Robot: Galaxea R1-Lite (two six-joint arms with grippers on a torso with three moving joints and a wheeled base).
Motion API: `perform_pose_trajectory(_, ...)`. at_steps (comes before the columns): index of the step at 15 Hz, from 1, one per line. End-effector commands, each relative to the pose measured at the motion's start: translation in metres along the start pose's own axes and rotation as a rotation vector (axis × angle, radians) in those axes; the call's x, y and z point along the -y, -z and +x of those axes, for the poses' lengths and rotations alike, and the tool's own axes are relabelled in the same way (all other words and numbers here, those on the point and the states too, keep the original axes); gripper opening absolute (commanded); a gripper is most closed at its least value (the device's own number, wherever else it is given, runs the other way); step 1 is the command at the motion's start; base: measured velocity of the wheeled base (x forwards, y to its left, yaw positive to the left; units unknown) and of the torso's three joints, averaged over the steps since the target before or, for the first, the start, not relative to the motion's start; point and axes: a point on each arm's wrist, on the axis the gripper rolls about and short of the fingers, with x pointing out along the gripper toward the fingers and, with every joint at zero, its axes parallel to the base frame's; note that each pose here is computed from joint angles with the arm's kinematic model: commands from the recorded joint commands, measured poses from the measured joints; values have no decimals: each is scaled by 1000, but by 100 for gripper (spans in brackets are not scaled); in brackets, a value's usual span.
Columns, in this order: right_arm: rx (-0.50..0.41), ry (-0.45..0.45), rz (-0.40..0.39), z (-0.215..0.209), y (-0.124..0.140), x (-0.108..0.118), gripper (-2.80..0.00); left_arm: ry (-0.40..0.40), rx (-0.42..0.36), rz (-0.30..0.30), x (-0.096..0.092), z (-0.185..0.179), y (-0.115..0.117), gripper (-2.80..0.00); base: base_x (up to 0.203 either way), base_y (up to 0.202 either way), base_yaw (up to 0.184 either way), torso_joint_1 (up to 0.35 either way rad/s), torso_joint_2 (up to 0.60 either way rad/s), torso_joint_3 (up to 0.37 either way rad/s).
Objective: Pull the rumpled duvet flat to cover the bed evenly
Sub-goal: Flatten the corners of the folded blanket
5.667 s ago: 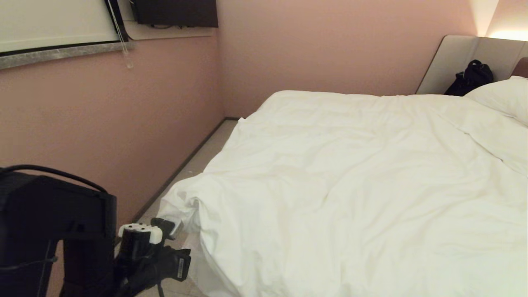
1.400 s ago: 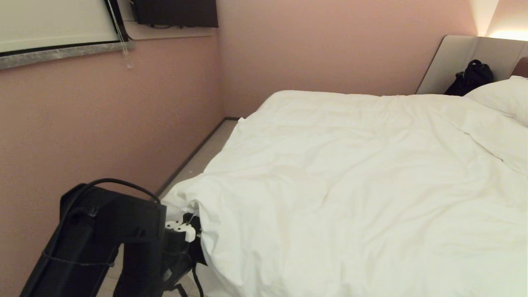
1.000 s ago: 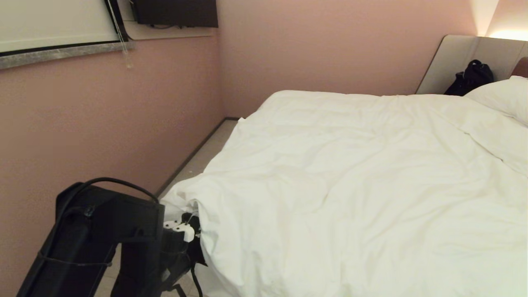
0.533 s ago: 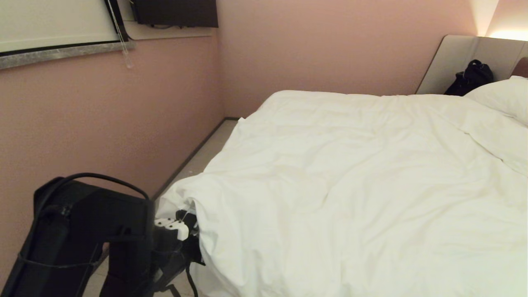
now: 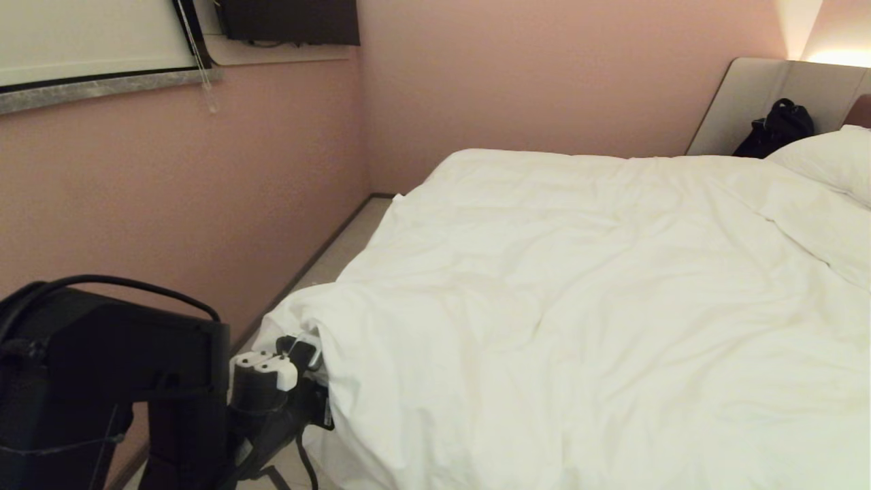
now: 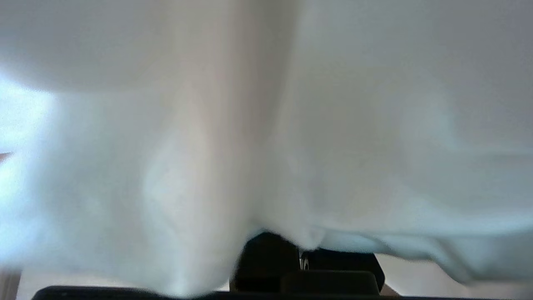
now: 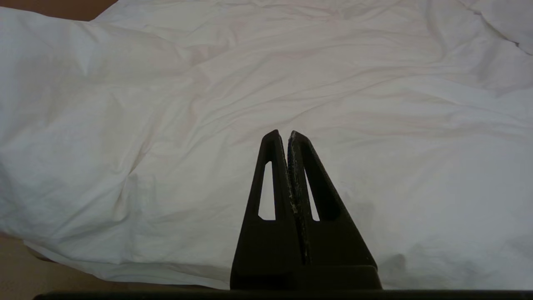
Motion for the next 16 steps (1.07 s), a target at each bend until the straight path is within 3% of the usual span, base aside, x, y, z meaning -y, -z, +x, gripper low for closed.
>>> perform_pose_trajectory(1, 1, 0, 0, 0, 0, 0, -280, -6, 87, -1, -1, -11, -17, -280, 0, 0, 0, 0, 0, 0)
perform_pose_trajectory(4, 1, 0, 0, 0, 0, 0, -280, -10, 128, -8, -3, -26, -33, -280, 0, 0, 0, 0, 0, 0)
perform_pose_trajectory(7, 2, 0, 0, 0, 0, 0, -280, -11, 120, -20, -4, -38, -45, -280, 0, 0, 0, 0, 0, 0)
perform_pose_trajectory(13, 1, 0, 0, 0, 0, 0, -280, -4, 31, -105, -7, -36, -79, -280, 0, 0, 0, 0, 0, 0)
perform_pose_trajectory(16, -1, 0, 0, 0, 0, 0, -280, -2, -53, -164, -6, -25, -84, -280, 0, 0, 0, 0, 0, 0)
